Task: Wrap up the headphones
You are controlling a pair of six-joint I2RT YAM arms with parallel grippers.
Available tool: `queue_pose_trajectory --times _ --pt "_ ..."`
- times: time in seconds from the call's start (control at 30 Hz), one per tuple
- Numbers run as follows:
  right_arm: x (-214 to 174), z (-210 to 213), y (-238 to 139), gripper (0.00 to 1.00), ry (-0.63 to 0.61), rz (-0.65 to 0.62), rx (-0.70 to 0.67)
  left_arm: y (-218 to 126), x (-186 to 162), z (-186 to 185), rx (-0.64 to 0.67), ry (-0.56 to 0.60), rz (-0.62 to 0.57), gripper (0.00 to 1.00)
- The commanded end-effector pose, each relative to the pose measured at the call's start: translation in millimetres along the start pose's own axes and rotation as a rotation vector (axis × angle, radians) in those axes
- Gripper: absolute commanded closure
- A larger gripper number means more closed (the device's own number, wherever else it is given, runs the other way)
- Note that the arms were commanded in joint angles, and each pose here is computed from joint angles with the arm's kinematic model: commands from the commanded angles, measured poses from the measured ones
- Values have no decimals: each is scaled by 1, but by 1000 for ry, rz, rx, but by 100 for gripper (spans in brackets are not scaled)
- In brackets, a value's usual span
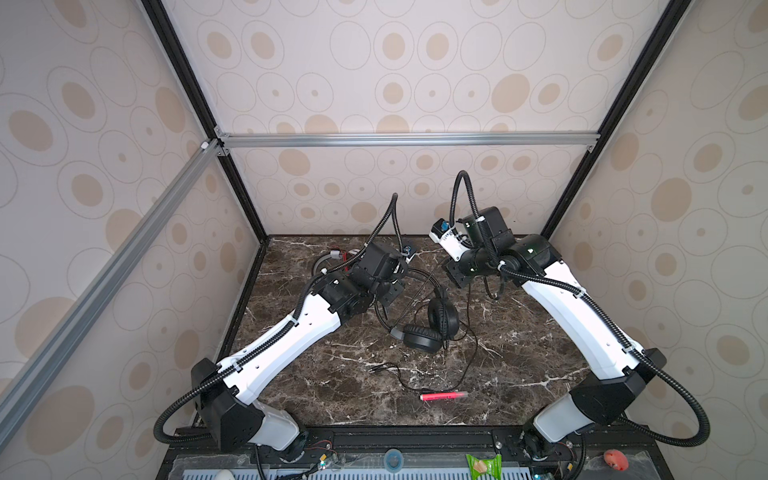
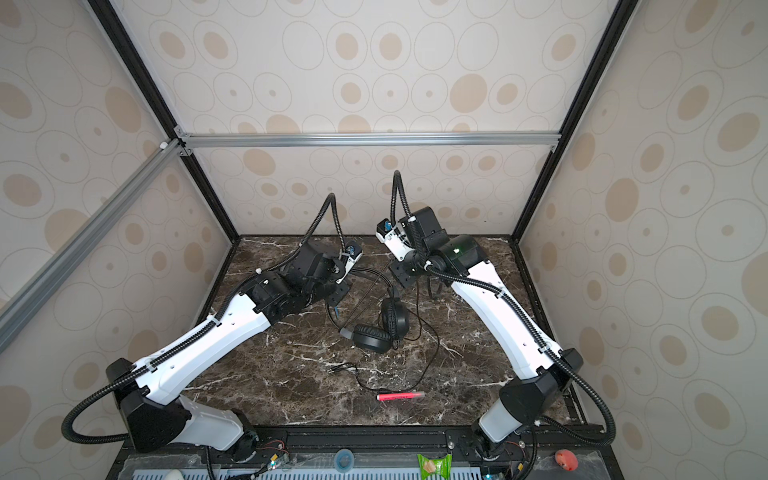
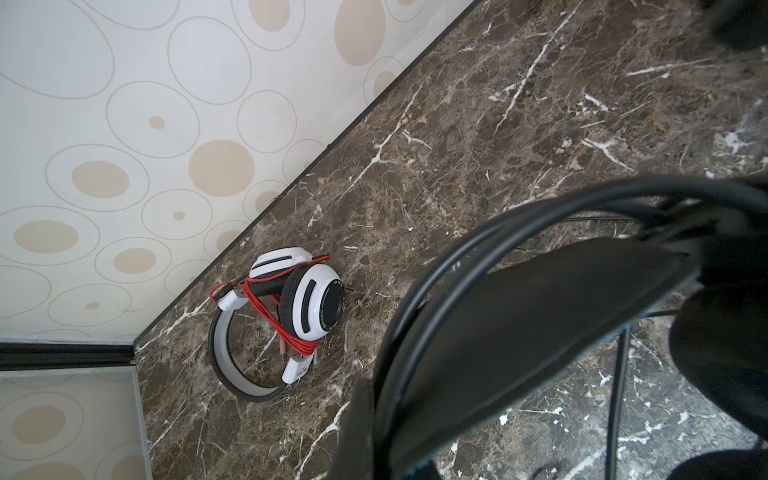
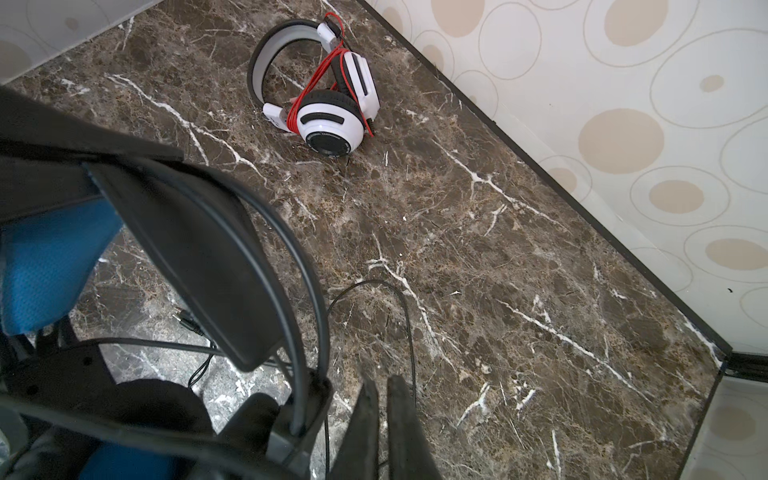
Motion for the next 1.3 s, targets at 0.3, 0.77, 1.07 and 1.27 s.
queue_pose_trajectory --times 0.3,0.77,1.07,1.27 --pt "-9 -41 -10 91 151 -33 -100 -29 12 9 -7 4 -67 100" --pt "-33 -73 13 90 388 -79 -24 -60 35 18 -65 -69 -165 100" --pt "-33 -71 12 89 419 -181 28 -82 63 29 -88 -219 -305 100" --pt "-35 -73 9 88 471 -285 65 -103 86 37 -128 -305 -431 100"
Point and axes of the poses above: each gripper's point midway between its finger pads, its own y axis out along the fingers, its own z axis along the line the jaws close on, x = y × z, the point moved 9 cm from there along -y, back along the fingers, and after that the axes turned 3 degrees about y, right-handed, at the moved point
